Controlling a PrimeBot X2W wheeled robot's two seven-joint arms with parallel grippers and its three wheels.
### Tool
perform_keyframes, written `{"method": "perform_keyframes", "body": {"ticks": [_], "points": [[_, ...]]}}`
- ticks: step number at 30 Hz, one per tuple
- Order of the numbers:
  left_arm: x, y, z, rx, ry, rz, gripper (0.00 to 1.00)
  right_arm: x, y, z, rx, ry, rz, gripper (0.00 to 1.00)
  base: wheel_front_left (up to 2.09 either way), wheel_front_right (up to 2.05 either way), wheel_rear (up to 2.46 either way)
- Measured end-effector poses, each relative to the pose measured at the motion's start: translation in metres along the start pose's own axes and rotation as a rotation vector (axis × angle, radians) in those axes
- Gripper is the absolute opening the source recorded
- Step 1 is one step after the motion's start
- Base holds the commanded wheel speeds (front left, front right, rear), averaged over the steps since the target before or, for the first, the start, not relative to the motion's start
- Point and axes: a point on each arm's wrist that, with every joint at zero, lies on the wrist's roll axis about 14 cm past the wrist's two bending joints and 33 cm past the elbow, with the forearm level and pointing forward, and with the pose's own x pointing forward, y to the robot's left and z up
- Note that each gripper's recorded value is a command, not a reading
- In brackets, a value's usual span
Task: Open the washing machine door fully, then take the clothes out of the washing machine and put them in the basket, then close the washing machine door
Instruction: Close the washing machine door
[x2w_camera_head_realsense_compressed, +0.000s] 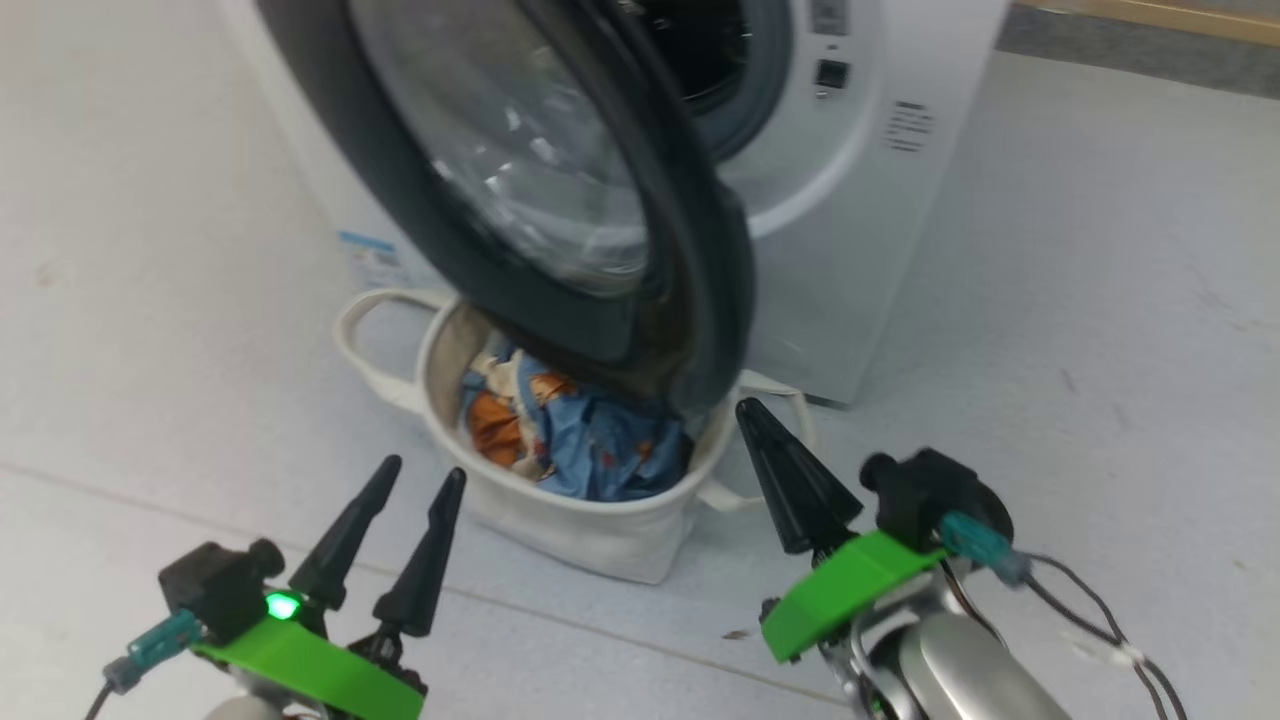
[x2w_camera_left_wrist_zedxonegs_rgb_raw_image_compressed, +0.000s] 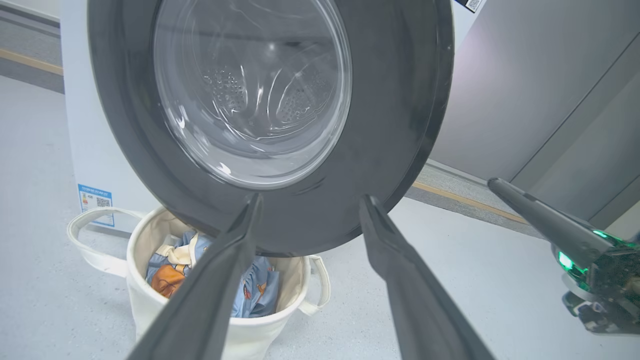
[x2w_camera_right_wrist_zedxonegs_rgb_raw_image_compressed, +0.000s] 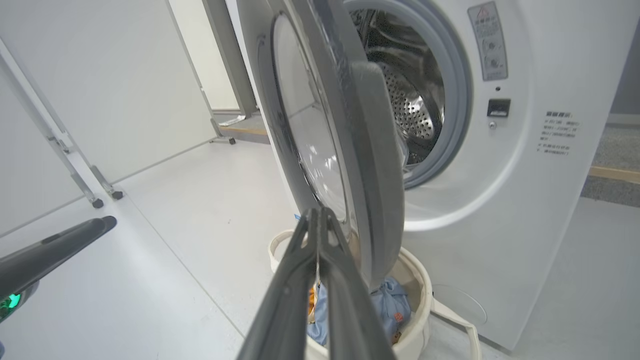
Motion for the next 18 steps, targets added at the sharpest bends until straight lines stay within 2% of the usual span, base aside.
{"method": "perform_keyframes", "body": {"ticks": [4,11,18], "points": [[-0.015,0.008,-0.001,-0.015,-0.001,0.05,1.0,0.026,0.005,-0.029,-0.001,0.103,0.054,0.0,0.0,0.0,0.0],[-0.042,0.034,0.002,-0.028,-0.011,0.167,1.0,0.064,-0.008,-0.066,0.017,0.204,0.061,0.0,0.0,0.0,0.0],[-0.043,0.047,0.005,-0.021,-0.01,0.209,1.0,0.091,-0.054,-0.075,0.021,0.195,-0.049,0.0,0.0,0.0,0.0]]}}
